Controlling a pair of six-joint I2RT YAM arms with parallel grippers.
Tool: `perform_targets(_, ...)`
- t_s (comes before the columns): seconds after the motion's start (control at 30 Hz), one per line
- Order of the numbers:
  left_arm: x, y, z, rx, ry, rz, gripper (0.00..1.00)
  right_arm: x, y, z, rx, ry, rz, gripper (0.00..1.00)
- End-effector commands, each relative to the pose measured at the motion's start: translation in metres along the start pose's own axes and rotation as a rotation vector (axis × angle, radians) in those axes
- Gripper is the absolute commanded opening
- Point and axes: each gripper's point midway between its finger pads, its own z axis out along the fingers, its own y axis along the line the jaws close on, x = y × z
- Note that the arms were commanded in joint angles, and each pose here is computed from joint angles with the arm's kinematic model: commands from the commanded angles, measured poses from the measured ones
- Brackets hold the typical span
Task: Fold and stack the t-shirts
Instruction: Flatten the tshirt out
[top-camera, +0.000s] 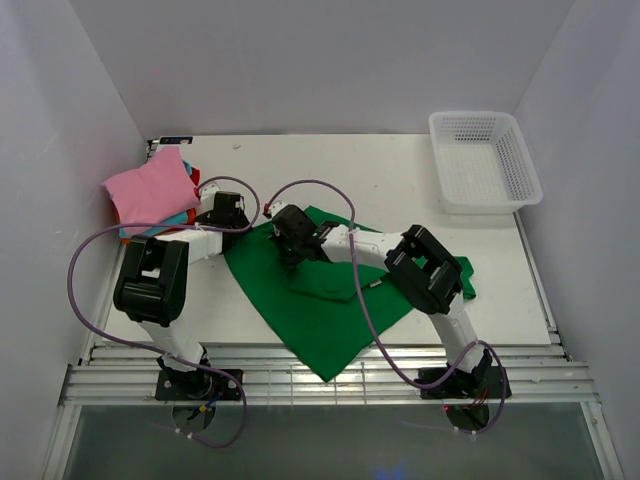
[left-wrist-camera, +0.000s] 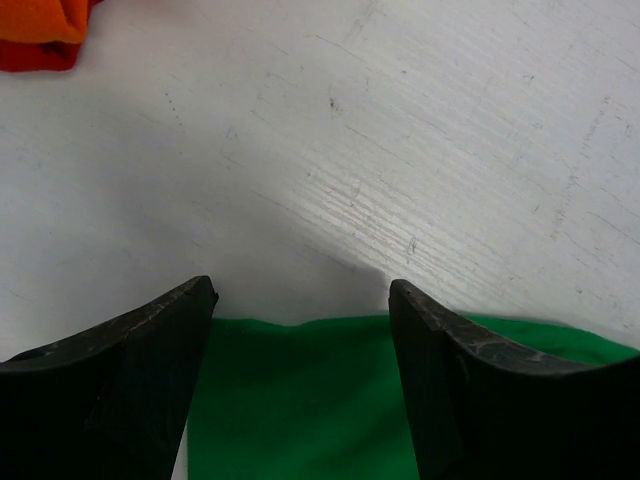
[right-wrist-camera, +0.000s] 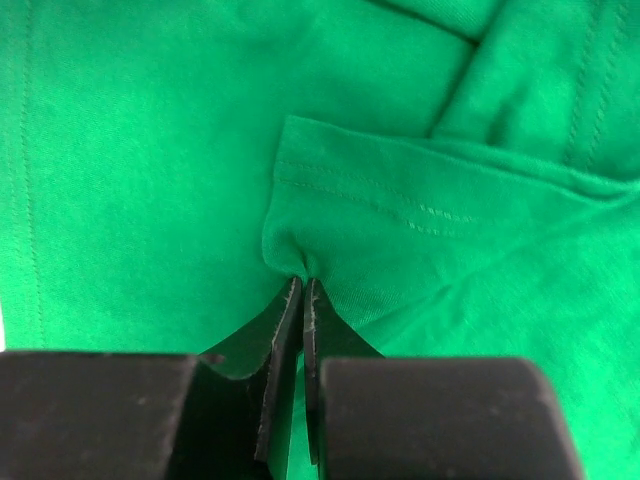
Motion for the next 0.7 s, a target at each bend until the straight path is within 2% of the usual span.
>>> perform_targets(0.0,0.014,0.016,0.001,-0.069,0.059,0.011,0.82,-0.017,-0.008,-0.023,0.064,-0.059,-0.027,0.08)
perform_targets(0.4,0.028,0.028,-0.005,-0.115,0.118,0.008,0.81,-0.044,-0.04,-0.085,0.245,-0.148,-0.058,0.08)
perform_targets(0.57,0.012,0.033,-0.021,-0.126,0.064,-0.022,0.81,-0.038,-0.043,-0.085,0.256,-0.136,-0.062,0.08)
perform_targets(0.67,0.012,0.03,-0.028,-0.101,0.073,-0.034,0.81,-0.033,-0.043,-0.081,0.255,-0.123,-0.055,0.08)
